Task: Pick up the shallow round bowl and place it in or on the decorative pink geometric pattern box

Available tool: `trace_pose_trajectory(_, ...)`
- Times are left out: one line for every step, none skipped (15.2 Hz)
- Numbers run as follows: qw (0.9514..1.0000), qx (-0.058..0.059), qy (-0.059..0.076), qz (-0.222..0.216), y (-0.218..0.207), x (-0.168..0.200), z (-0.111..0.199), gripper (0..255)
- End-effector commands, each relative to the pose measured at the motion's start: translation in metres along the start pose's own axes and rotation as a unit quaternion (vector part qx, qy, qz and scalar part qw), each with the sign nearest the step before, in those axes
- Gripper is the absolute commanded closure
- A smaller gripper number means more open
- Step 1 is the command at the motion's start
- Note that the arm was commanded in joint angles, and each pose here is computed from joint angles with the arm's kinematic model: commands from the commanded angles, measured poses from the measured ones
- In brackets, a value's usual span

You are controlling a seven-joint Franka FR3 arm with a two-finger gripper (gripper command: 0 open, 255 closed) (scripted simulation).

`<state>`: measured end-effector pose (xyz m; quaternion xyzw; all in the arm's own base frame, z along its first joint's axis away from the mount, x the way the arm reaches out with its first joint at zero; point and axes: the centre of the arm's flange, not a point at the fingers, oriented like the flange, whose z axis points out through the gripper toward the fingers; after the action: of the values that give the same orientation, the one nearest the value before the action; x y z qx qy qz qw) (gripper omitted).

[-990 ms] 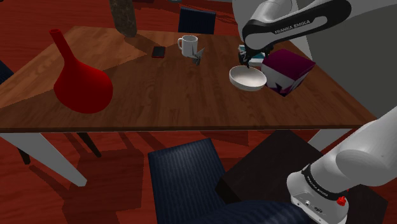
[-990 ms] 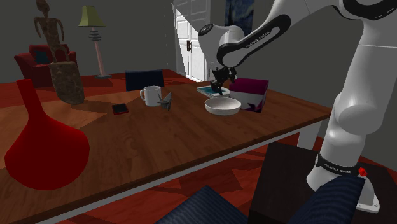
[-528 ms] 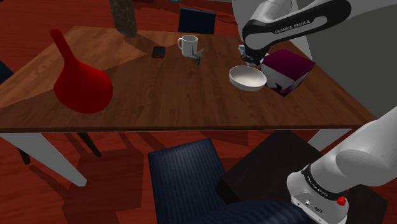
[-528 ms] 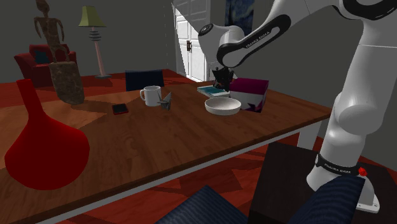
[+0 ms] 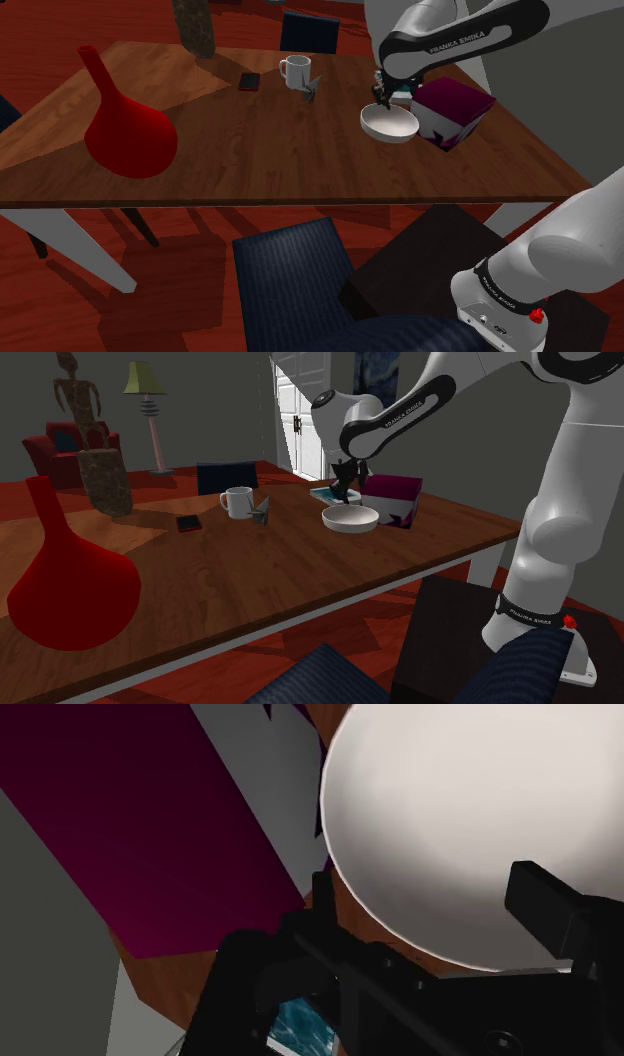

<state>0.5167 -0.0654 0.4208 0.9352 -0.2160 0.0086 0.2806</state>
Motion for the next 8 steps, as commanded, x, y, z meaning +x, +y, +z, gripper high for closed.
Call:
trace_pose_trajectory(0.9992, 0.032, -0.002, -0.023, -0.015, -0.002, 0.001, 0)
trace_pose_trajectory(0.9982, 0.049, -0.004, -0.035, -0.023, -0.003, 0.001, 0)
trace_pose_trajectory(0.9966, 0.066, -0.005, -0.048, -0.031, -0.004, 0.001, 0)
trace_pose_trajectory(0.9947, 0.083, -0.006, -0.06, -0.038, -0.006, 0.001, 0)
trace_pose_trajectory(0.9922, 0.101, -0.008, -0.073, -0.046, -0.007, 0.0, 0)
trace_pose_trajectory(0.9893, 0.118, -0.009, -0.086, -0.053, -0.009, -0.001, 0)
trace_pose_trajectory(0.9859, 0.135, -0.01, -0.098, -0.061, -0.011, -0.002, 0)
trace_pose_trajectory(0.9823, 0.151, -0.012, -0.11, -0.068, -0.014, -0.004, 0)
